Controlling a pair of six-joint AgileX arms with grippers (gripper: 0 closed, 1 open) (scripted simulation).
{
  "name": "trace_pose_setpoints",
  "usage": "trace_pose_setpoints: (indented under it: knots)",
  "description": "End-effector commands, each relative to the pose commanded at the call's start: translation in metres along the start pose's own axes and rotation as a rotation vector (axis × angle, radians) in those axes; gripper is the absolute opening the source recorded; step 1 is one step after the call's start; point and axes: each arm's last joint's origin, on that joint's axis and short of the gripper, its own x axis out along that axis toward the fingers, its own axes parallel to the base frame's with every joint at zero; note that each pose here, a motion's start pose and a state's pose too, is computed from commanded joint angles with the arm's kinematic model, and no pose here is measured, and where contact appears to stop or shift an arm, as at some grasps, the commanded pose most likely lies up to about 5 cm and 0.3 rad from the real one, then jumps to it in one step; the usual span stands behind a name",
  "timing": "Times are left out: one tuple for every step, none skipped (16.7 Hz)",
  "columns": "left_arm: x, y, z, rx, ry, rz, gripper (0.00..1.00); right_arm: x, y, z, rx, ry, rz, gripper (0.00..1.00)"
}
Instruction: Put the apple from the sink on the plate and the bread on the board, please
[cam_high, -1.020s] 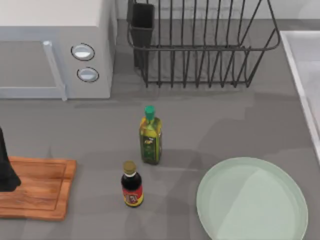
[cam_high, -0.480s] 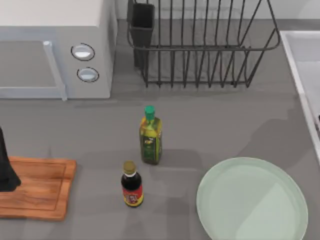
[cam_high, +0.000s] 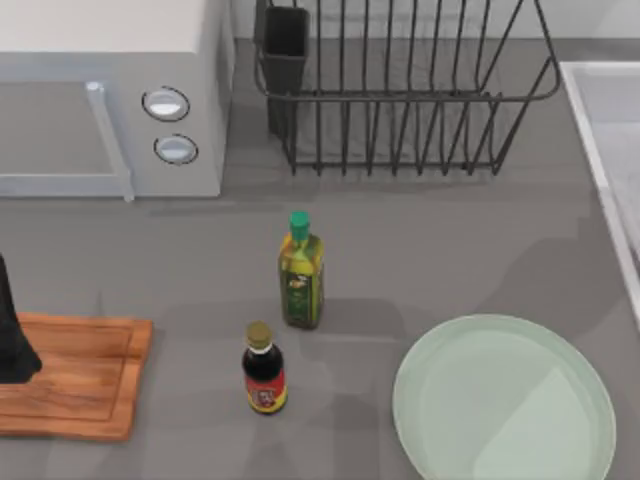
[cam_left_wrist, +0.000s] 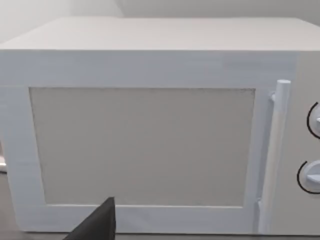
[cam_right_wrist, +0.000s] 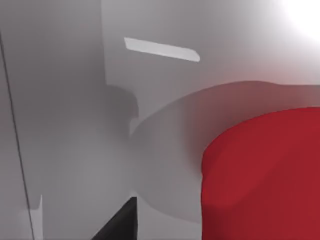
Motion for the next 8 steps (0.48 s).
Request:
trace_pose_setpoints:
  knots:
    - [0.0,0.0,0.0,0.0,0.0,0.0,1.0,0.0,0.0,0.0,0.0,0.0,0.0,0.62]
    - [0.0,0.0,0.0,0.0,0.0,0.0,1.0,0.0,0.0,0.0,0.0,0.0,0.0,0.55]
    - [0.0,0.0,0.0,0.0,0.0,0.0,1.0,0.0,0.0,0.0,0.0,0.0,0.0,0.47]
    - [0.0,0.0,0.0,0.0,0.0,0.0,1.0,0.0,0.0,0.0,0.0,0.0,0.0,0.4]
    - [0.0,0.0,0.0,0.0,0.0,0.0,1.0,0.0,0.0,0.0,0.0,0.0,0.0,0.32]
    - [0.0,0.0,0.0,0.0,0.0,0.0,1.0,0.0,0.0,0.0,0.0,0.0,0.0,0.25]
    - [0.0,0.0,0.0,0.0,0.0,0.0,1.0,0.0,0.0,0.0,0.0,0.0,0.0,0.17]
    - [0.0,0.0,0.0,0.0,0.0,0.0,1.0,0.0,0.0,0.0,0.0,0.0,0.0,0.1]
